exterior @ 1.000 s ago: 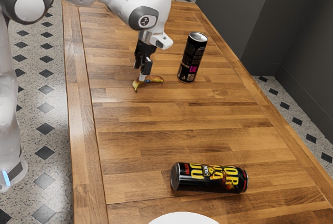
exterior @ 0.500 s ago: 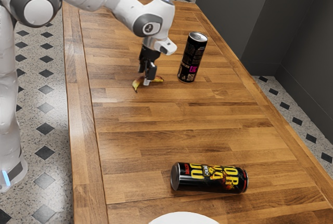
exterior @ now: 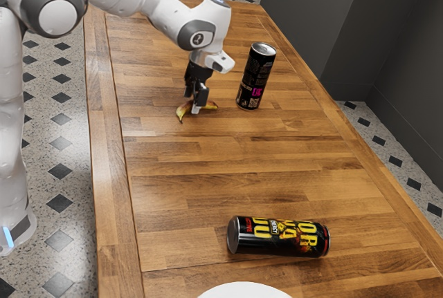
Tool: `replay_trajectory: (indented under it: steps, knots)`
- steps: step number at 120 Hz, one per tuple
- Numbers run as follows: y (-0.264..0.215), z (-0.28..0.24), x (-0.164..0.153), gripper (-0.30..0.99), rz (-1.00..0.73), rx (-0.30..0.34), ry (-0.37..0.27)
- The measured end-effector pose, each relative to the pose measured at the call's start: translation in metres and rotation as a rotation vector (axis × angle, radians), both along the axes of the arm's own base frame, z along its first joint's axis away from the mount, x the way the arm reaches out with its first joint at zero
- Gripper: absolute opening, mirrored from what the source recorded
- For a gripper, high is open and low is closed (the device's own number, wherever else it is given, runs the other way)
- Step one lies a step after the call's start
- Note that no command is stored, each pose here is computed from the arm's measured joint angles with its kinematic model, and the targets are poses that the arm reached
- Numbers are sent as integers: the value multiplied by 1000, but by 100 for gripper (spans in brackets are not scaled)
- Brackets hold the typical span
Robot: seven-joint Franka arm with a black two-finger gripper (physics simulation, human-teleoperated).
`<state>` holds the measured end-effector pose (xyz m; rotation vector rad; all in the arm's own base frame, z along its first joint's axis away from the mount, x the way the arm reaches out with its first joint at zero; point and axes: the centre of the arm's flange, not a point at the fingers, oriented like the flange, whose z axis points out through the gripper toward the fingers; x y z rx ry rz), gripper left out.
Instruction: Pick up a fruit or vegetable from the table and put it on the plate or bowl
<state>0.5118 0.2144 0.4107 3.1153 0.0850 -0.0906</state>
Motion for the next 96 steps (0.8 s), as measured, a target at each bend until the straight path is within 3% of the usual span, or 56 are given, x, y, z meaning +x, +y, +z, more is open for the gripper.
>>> replay_trajectory:
  steps: [85, 96]
  knots:
    - [-2, -10, 5, 52, 4, 3, -3]
    - [-1, -10, 5, 55, 8, 5, -4]
